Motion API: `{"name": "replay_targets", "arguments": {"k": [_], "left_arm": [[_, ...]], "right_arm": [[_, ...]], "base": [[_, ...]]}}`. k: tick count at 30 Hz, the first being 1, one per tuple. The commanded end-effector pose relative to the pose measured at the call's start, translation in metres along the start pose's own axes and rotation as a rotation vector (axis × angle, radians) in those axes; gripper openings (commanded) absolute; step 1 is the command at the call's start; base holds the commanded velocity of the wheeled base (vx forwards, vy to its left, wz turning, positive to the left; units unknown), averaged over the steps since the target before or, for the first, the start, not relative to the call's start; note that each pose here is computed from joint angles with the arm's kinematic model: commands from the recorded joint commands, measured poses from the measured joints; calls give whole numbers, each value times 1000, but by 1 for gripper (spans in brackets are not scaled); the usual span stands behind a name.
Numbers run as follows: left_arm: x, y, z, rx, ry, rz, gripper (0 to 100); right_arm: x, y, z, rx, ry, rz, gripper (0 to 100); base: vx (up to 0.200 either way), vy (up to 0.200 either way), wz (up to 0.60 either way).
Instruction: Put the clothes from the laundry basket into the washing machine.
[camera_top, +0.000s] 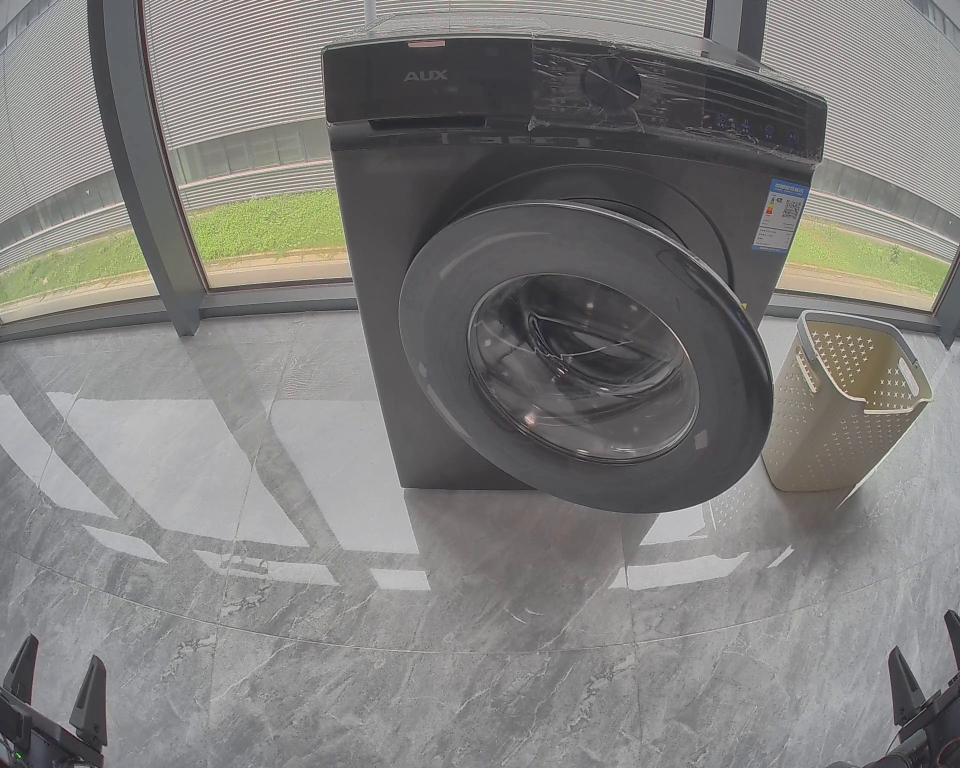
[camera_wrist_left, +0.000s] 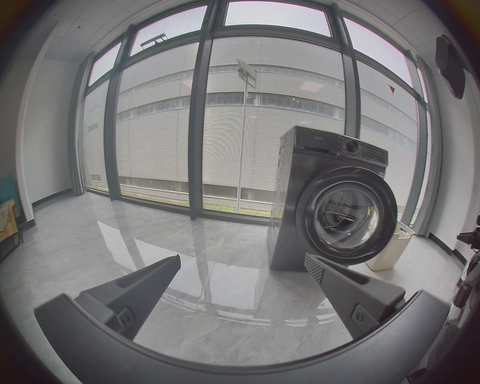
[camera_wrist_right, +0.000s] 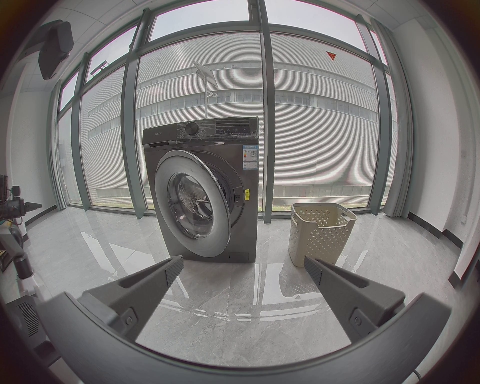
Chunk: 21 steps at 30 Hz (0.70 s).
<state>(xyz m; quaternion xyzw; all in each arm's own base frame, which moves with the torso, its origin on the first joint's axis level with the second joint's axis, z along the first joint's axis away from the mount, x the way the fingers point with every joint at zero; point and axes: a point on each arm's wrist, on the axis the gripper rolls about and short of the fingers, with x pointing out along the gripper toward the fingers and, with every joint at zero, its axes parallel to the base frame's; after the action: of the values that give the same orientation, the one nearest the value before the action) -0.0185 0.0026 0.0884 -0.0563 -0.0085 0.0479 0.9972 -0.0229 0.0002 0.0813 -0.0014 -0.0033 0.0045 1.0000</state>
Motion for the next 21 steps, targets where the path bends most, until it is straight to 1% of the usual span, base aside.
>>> {"name": "replay_targets", "arguments": {"k": [1,4,5,7,8,10,11,12,13,14,15,16,17,18,19,20,21], "left_arm": [[-4,1,-7,19,-30,22,100],[-5,1,-8,19,-12,22,100],[-5,1,-8,27,-12,22,100],[-5,1,-8,49,-10,24,100],[-5,1,-8,90,-10,24,100],[-5,1,-8,97,-4,23,100],[-5,1,-8,95,-5,21,100],[-5,1,-8,90,-13,19,100],[-5,1,-8,72,-16,20,100],[-5,1,-8,66,-18,22,100],[-5,1,-8,71,-18,25,100],[-5,1,-8,101,-20,25,100],[-5,1,-8,110,-20,22,100],[-5,1,-8,143,-20,-4,100],[-5,-1,-8,154,-15,-74,100],[-5,-2,-12,144,13,-144,100],[-4,-2,-13,128,30,-155,100]], "right_arm": [[1,0,-5,0,11,2,100],[1,0,-5,0,11,0,100],[1,0,-5,0,11,2,100],[1,0,-5,0,11,2,100],[1,0,-5,0,11,2,100],[1,0,-5,0,11,2,100],[1,0,-5,3,13,0,100],[1,0,-5,6,14,-3,100],[1,0,-5,4,14,-3,100],[1,0,-5,1,16,-3,100],[1,0,-5,0,16,-1,100],[1,0,-5,0,14,0,100],[1,0,-5,0,14,2,100],[1,0,-5,0,11,2,100],[1,0,-5,0,11,0,100],[1,0,-5,0,13,2,100],[1,0,-5,0,13,0,100]], "base": [[0,0,0],[0,0,0],[0,0,0],[0,0,0],[0,0,0],[0,0,0],[0,0,0],[0,0,0],[0,0,0],[0,0,0],[0,0,0],[0,0,0],[0,0,0],[0,0,0],[0,0,0],[0,0,0],[0,0,0]]}}
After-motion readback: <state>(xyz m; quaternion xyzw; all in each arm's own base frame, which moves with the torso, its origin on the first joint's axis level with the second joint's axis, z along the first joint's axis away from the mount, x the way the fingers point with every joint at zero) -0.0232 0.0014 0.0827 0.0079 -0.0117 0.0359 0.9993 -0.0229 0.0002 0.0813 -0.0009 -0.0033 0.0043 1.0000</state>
